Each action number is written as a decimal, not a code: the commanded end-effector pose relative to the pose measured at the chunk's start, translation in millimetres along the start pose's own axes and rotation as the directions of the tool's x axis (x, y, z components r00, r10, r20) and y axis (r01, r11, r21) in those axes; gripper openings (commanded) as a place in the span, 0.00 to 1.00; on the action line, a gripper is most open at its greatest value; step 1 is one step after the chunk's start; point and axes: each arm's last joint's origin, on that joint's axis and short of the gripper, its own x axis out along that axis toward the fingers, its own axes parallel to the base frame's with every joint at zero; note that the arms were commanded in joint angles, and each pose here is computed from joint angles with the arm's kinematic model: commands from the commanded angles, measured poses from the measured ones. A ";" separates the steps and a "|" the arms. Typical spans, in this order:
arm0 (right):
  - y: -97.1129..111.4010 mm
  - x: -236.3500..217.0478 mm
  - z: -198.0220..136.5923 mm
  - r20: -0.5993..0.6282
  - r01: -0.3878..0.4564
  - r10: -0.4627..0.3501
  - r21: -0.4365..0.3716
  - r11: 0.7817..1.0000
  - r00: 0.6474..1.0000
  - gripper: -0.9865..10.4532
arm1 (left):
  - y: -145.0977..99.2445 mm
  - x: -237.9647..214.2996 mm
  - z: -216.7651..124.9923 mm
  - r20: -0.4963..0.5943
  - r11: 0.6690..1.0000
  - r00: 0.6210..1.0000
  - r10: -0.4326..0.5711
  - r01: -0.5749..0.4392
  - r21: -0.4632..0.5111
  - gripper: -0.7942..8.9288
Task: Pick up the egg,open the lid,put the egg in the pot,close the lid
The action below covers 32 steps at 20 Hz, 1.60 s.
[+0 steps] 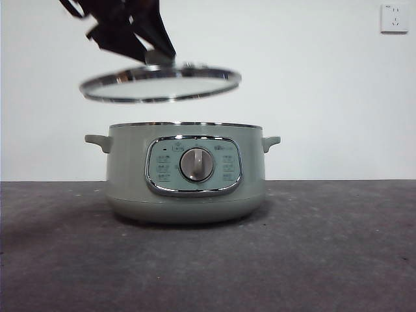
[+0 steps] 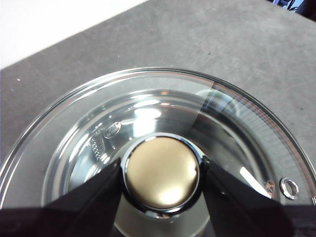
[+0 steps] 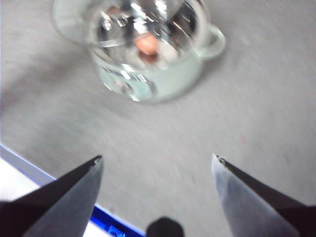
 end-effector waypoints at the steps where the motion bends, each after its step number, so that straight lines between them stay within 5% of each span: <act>1: -2.6 3.9 -20.2 -0.014 0.028 -0.027 0.081 0.996 1.000 0.41 | -0.9 6.5 7.8 0.070 0.999 0.997 -0.007 0.004 0.043 0.08; 8: -7.4 15.9 -55.4 -0.054 0.094 -0.087 0.142 0.985 0.995 0.41 | -10.4 27.5 6.6 0.075 0.995 0.997 0.008 -0.016 0.097 0.07; 32: -7.1 19.3 -55.2 -0.047 0.092 -0.086 0.143 0.985 0.995 0.41 | -9.4 69.1 -24.6 -0.106 0.995 0.994 -0.016 0.026 0.098 0.08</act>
